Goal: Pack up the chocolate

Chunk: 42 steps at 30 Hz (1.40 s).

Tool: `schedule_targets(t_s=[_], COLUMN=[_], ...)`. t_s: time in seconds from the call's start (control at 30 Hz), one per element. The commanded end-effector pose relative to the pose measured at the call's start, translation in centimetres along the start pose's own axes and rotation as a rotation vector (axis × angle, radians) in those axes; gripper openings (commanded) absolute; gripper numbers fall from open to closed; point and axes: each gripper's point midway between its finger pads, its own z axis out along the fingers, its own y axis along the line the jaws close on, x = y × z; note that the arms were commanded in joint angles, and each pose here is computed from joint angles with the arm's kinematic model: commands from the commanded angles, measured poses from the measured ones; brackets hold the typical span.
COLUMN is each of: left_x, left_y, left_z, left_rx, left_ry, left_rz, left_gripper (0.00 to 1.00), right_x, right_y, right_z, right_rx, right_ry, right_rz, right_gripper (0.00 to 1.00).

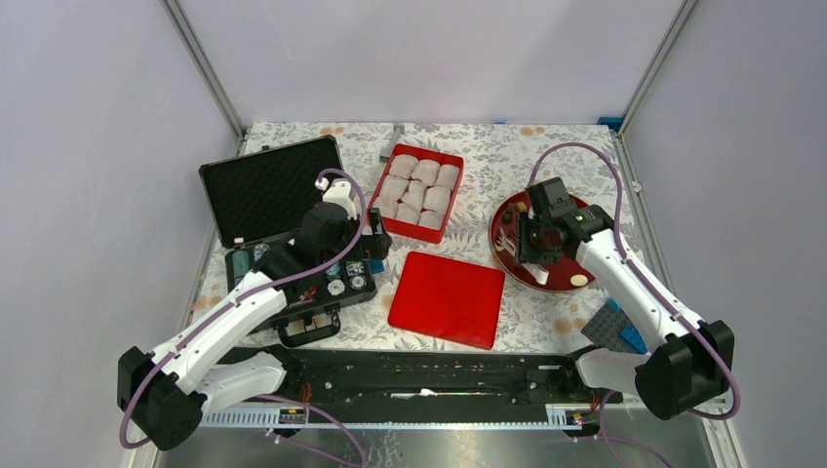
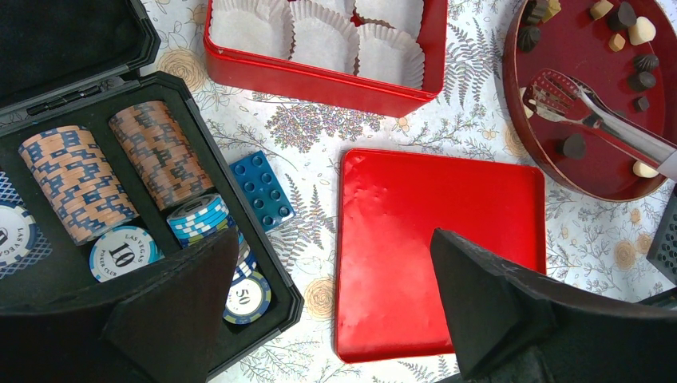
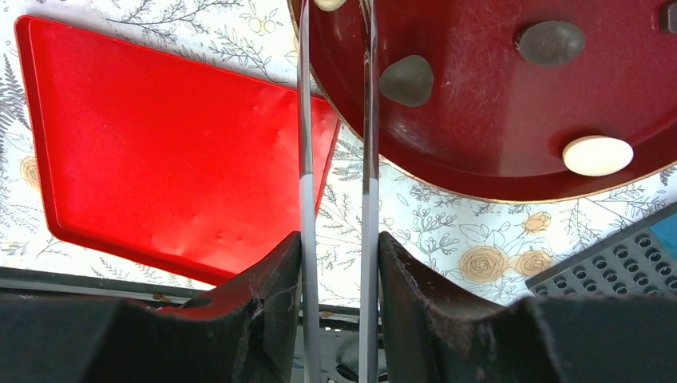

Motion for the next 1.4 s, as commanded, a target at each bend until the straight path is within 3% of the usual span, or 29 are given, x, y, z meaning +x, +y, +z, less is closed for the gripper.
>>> schedule_targets(t_s=[0.0, 0.37, 0.8, 1.37], left_x=[-1.0, -0.9, -1.2, -0.8], left_y=[-0.3, -0.5, -0.8, -0.7], left_z=[-0.2, -0.1, 0.2, 0.3], left_rx=[0.017, 0.023, 0.034, 0.03], left_ry=[-0.045, -0.042, -0.038, -0.034], left_rz=[-0.012, -0.013, -0.003, -0.007], left_gripper=[0.99, 0.99, 0.99, 0.99], right_x=[0.2, 0.2, 0.6, 0.9], right_y=[-0.4, 1.3, -2.9, -2.0], right_z=[-0.1, 0.4, -0.4, 0.3], right_rx=[0.034, -0.04, 0.199, 0.174], right_ry=[0.002, 0.016, 0.042, 0.065], right_rz=[-0.024, -0.044, -0.121, -0.138], right_gripper=[0.43, 0.46, 0.43, 0.45])
